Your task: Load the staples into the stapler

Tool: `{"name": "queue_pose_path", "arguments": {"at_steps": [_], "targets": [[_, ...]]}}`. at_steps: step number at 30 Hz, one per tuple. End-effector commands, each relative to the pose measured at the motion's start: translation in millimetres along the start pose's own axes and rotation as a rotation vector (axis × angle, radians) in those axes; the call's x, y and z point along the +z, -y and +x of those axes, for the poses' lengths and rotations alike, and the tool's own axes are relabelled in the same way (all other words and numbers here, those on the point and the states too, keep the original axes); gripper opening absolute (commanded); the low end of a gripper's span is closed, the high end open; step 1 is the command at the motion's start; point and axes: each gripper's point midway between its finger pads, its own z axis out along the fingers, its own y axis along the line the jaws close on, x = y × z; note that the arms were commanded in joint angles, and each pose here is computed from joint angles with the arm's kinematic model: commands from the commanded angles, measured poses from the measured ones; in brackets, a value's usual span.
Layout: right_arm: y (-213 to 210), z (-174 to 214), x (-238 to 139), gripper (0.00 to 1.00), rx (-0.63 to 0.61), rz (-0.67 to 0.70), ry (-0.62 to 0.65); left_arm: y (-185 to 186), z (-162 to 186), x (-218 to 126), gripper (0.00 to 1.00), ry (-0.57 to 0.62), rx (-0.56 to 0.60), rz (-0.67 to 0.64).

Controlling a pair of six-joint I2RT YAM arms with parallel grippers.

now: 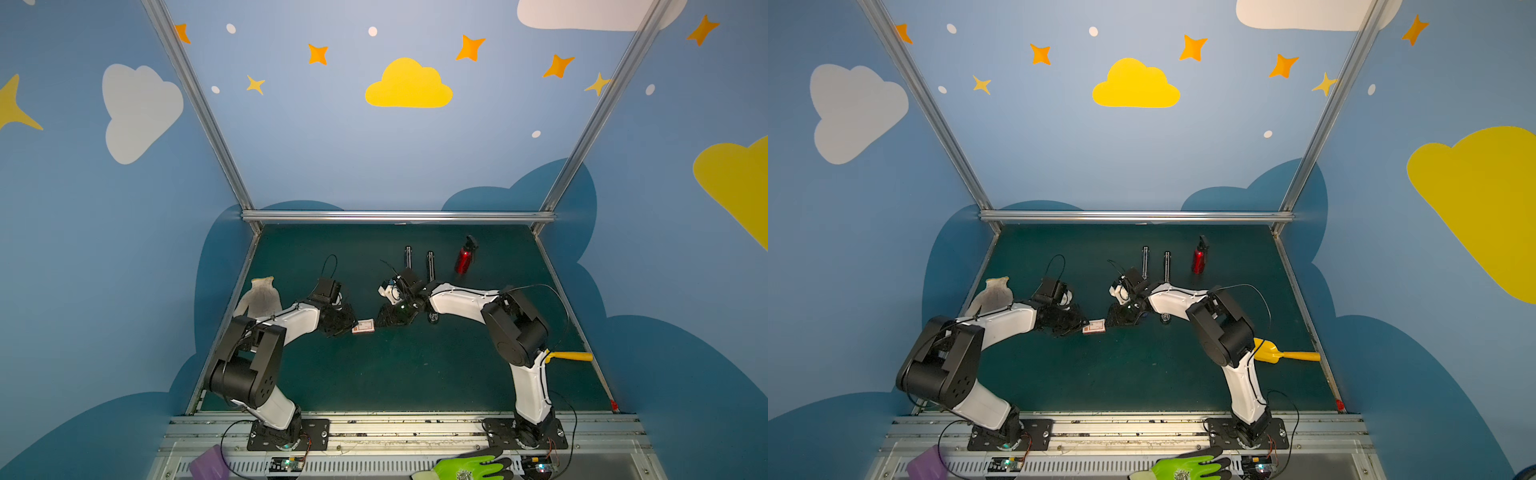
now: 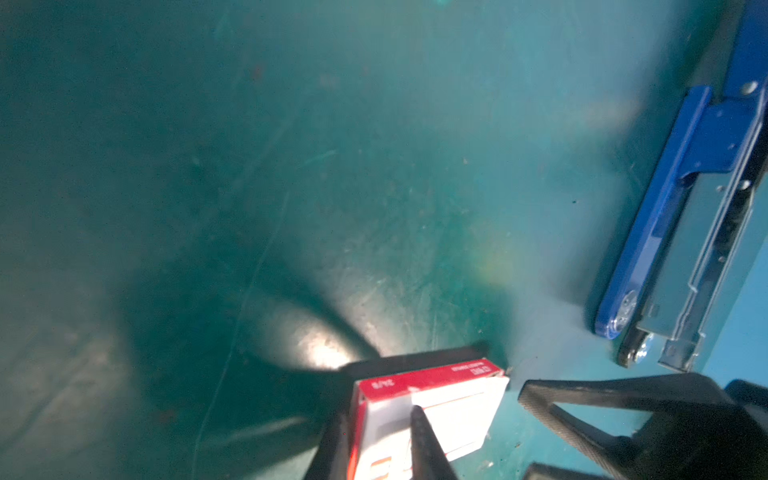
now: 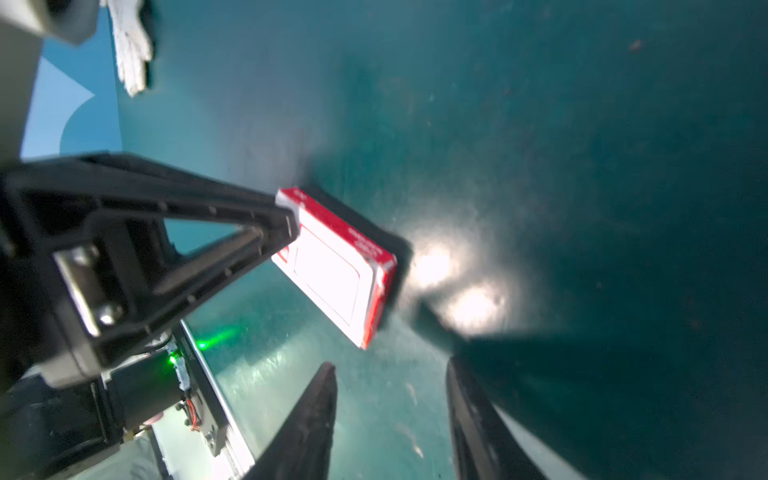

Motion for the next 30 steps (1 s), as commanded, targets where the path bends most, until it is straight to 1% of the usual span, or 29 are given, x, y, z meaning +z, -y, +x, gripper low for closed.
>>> {"name": "queue_pose_path", "arguments": {"at_steps": [1,3,11,14,17,20,25,30], "targets": [[4.8,1.1,7.4,0.39,0.027,0.029,-0.038,-15.2,12.5,8.3,0.2,-0.046,-0.01,-0.044],[6.3,-0.6,10.7,0.35,0.034,0.036,-0.045,-15.4,13.1,8.7,0.18,-0.05,-0.007,-0.046],[16.1,-0.5,21.8,0.23,0.059,0.072,-0.078,-15.9,12.9,7.4,0.12,-0.048,0.001,-0.049],[23.5,2.0,21.8,0.15,0.068,0.105,-0.085,-17.3,14.3,8.3,0.11,-0.052,0.0,-0.052],[32.0,4.4,17.9,0.1,0.087,0.136,-0.086,-17.4,14.0,8.1,0.1,-0.051,0.002,-0.052],[38.5,5.8,12.6,0.08,0.104,0.147,-0.073,-17.2,13.6,7.5,0.09,-0.048,0.004,-0.052],[44.2,6.4,3.2,0.06,0.099,0.198,-0.056,-16.3,13.3,6.9,0.08,-0.048,0.006,-0.05],[40.4,0.5,-6.1,0.07,0.093,0.206,-0.025,-15.1,13.7,6.0,0.07,-0.048,0.006,-0.044]]}}
